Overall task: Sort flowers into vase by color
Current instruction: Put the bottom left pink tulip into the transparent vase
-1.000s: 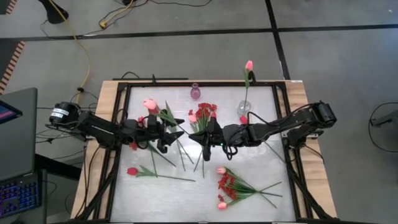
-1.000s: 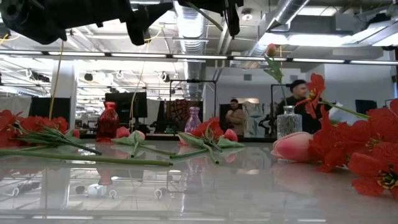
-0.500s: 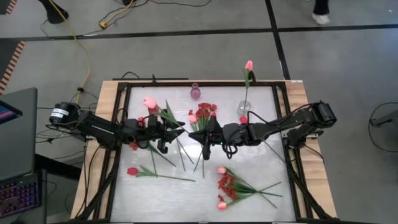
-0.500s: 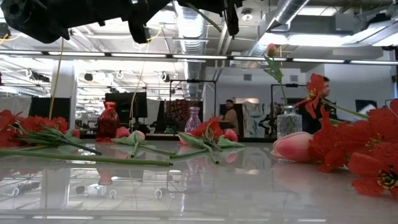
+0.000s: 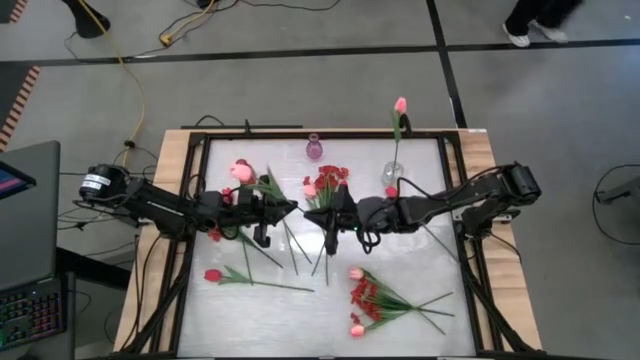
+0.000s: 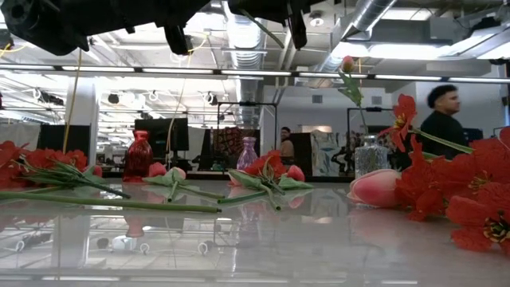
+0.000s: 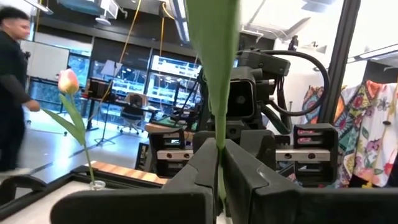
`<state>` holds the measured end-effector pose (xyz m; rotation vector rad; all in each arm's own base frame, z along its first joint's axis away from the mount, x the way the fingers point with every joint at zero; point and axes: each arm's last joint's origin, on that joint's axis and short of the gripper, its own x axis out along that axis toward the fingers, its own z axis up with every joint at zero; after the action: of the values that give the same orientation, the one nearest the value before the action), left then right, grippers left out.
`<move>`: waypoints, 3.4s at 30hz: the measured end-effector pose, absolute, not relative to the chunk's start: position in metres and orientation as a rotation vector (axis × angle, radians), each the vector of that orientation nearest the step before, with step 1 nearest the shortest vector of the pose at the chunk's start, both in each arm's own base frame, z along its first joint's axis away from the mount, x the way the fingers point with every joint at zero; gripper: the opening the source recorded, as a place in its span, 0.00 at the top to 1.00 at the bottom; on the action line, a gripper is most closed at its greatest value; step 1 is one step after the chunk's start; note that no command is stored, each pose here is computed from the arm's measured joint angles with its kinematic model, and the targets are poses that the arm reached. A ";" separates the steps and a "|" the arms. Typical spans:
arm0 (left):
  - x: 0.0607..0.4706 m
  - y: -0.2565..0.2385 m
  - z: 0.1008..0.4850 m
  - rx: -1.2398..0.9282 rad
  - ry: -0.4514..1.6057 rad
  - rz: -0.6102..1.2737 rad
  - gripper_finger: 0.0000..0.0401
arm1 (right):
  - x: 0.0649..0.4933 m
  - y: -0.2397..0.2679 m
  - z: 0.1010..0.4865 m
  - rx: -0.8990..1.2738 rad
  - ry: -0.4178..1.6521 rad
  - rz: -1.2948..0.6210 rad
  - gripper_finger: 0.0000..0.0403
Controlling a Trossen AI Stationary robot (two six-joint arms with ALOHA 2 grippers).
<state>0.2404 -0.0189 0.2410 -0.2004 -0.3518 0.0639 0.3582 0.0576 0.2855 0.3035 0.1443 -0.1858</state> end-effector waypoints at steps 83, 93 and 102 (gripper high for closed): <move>0.494 0.170 0.273 -0.006 0.100 0.135 1.00 | 0.095 0.018 0.285 0.342 0.480 -0.855 0.49; 0.494 0.171 0.266 -0.042 0.149 0.167 1.00 | 0.099 0.020 0.287 0.347 0.439 -0.839 0.49; 0.494 0.173 0.266 -0.088 0.151 0.193 1.00 | 0.101 0.021 0.288 0.362 0.422 -0.834 0.49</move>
<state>0.4935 0.1726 0.2659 -0.0876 0.1508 0.1929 0.1007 0.0208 0.2883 0.3616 0.4221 -0.8344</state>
